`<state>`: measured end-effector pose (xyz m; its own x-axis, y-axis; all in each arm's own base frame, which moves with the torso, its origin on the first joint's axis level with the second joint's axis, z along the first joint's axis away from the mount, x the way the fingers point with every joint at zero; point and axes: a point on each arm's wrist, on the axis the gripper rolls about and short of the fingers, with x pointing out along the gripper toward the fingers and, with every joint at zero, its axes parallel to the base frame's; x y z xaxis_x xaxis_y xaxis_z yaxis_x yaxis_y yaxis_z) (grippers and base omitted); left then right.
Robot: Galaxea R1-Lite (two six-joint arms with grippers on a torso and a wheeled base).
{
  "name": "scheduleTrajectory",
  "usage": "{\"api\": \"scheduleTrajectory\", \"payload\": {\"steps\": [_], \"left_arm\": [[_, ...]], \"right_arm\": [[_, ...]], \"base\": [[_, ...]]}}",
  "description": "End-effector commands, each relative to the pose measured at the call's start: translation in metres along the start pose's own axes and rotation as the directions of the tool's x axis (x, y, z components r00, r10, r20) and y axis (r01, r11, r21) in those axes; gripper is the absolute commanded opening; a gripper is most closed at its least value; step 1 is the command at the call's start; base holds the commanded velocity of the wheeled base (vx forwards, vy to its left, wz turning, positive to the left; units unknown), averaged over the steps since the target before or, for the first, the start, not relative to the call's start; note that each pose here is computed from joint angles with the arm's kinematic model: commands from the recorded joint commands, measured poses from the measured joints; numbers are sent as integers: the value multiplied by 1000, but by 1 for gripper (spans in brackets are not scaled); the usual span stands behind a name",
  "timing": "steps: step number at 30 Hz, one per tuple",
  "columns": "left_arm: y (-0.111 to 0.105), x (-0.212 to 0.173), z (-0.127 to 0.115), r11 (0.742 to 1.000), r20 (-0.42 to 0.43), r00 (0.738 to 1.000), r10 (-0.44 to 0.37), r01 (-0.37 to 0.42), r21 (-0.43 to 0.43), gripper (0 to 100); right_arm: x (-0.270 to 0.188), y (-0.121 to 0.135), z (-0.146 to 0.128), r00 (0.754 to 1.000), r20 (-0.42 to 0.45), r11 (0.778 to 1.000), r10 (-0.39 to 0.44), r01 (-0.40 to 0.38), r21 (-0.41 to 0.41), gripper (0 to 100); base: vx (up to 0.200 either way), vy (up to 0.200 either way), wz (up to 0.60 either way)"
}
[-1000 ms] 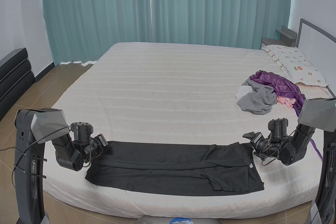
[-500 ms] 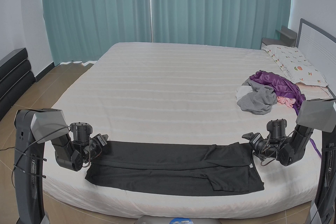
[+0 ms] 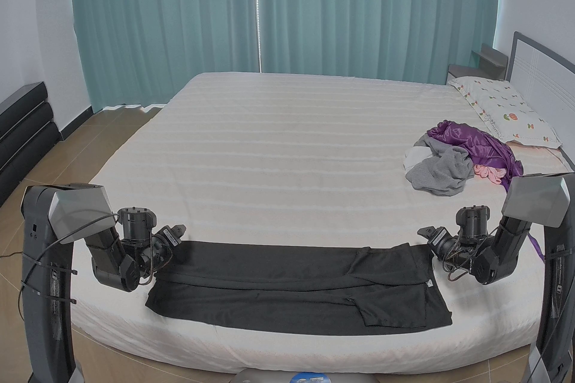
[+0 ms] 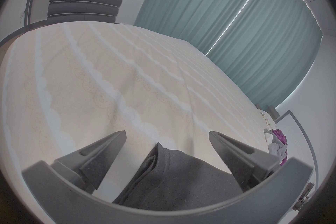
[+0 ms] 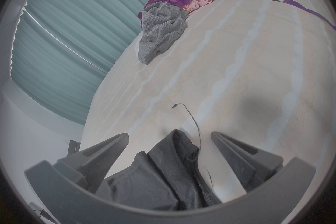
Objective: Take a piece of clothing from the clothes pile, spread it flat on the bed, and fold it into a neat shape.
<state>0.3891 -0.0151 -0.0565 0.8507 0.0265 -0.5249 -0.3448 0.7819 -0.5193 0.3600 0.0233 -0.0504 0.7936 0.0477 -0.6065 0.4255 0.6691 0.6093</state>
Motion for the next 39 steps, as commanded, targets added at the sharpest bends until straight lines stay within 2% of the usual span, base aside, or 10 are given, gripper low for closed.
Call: {"api": "scheduleTrajectory", "payload": {"steps": [1,2,3,12,20,21,27,33,39], "left_arm": [[-1,-1,1,1000,2,1000,-2,2,0,100],[-1,-1,1,1000,2,1000,-2,2,0,100],[-1,-1,1,1000,2,1000,-2,2,0,100],[0,-5,0,1000,3,1000,-1,1,2,100],[-1,-12,0,999,54,998,-38,38,6,100],[0,-13,0,999,57,997,-41,41,8,100],[1,-17,0,999,58,997,-40,40,7,100],[2,-26,0,1000,48,998,-30,30,3,100],[4,-33,-2,1000,33,999,-20,20,4,100]], "right_arm": [[10,-2,-5,1000,-5,1000,-6,6,-15,100],[11,-2,-6,1000,-6,1000,-3,3,-27,100],[11,-2,-7,1000,-7,1000,-4,4,-28,0],[13,-2,-7,1000,-6,999,-3,3,-36,0],[13,-3,-5,1000,14,999,-14,14,-31,0],[13,-3,-5,1000,14,999,-14,14,-31,100],[8,-4,-1,999,34,1000,7,-6,-13,100],[-10,-4,13,997,68,997,28,-33,73,100],[-19,-7,9,999,22,991,40,-42,124,100]], "base": [[0,0,0],[0,0,0],[0,0,0],[0,0,0],[0,0,0],[0,0,0],[0,0,0],[0,0,0],[-100,0,0]]}}
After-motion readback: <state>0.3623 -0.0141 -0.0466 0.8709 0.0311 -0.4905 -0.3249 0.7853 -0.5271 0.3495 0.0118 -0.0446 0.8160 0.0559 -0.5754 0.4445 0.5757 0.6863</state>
